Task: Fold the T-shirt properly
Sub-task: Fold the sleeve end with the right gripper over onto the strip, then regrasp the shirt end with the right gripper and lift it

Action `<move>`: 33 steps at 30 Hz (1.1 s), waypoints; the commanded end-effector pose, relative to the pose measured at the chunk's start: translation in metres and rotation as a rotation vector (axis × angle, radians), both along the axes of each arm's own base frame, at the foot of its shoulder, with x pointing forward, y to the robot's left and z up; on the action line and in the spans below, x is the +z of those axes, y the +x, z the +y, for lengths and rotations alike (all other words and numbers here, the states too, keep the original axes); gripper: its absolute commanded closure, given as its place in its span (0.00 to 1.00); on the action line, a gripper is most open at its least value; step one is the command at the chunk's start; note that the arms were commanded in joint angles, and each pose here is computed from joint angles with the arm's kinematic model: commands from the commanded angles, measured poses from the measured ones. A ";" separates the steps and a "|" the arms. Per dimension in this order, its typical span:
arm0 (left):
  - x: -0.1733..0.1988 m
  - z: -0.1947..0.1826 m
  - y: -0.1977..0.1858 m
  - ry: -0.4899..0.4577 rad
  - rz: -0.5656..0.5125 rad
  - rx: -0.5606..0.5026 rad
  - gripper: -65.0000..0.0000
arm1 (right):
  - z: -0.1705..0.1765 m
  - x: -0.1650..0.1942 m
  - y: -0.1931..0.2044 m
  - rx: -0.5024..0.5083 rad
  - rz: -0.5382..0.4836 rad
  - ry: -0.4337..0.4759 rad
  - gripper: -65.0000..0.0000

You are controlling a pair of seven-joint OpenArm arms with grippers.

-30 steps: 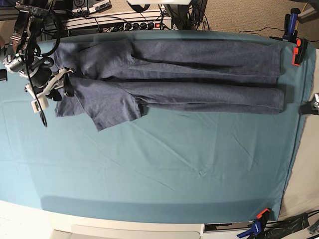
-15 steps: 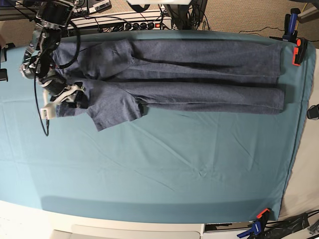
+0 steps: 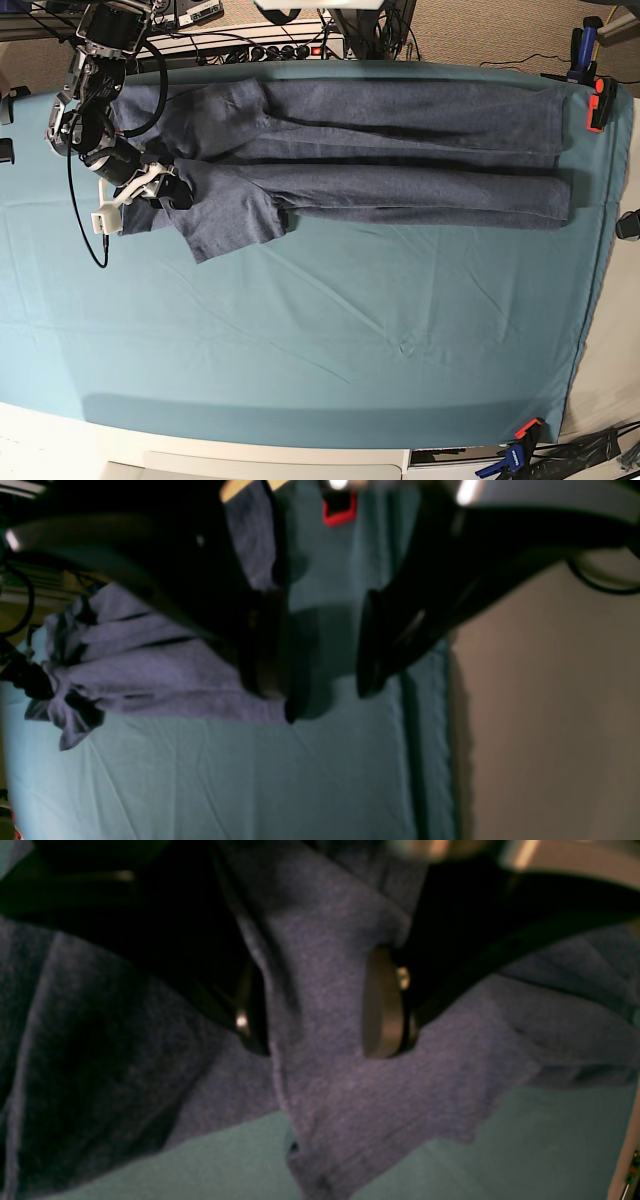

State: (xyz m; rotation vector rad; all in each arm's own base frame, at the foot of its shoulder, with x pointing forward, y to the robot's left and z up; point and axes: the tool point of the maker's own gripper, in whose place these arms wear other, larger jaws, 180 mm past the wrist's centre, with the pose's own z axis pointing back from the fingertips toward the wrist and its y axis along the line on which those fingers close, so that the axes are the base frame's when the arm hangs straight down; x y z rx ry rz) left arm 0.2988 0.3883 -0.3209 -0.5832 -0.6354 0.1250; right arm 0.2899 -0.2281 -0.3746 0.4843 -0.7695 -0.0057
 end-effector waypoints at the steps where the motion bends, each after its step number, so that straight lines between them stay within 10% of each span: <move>1: 0.023 0.012 0.009 0.021 -0.058 0.011 0.62 | -0.003 0.015 0.009 0.005 -0.055 -0.001 0.55; 14: 0.023 0.012 0.010 0.021 -0.061 0.013 0.62 | 0.000 0.020 0.010 0.050 -0.096 -0.014 0.74; 33: 0.023 0.012 0.010 0.021 -0.061 0.013 0.62 | 0.002 0.044 0.043 0.052 -0.184 -0.049 0.74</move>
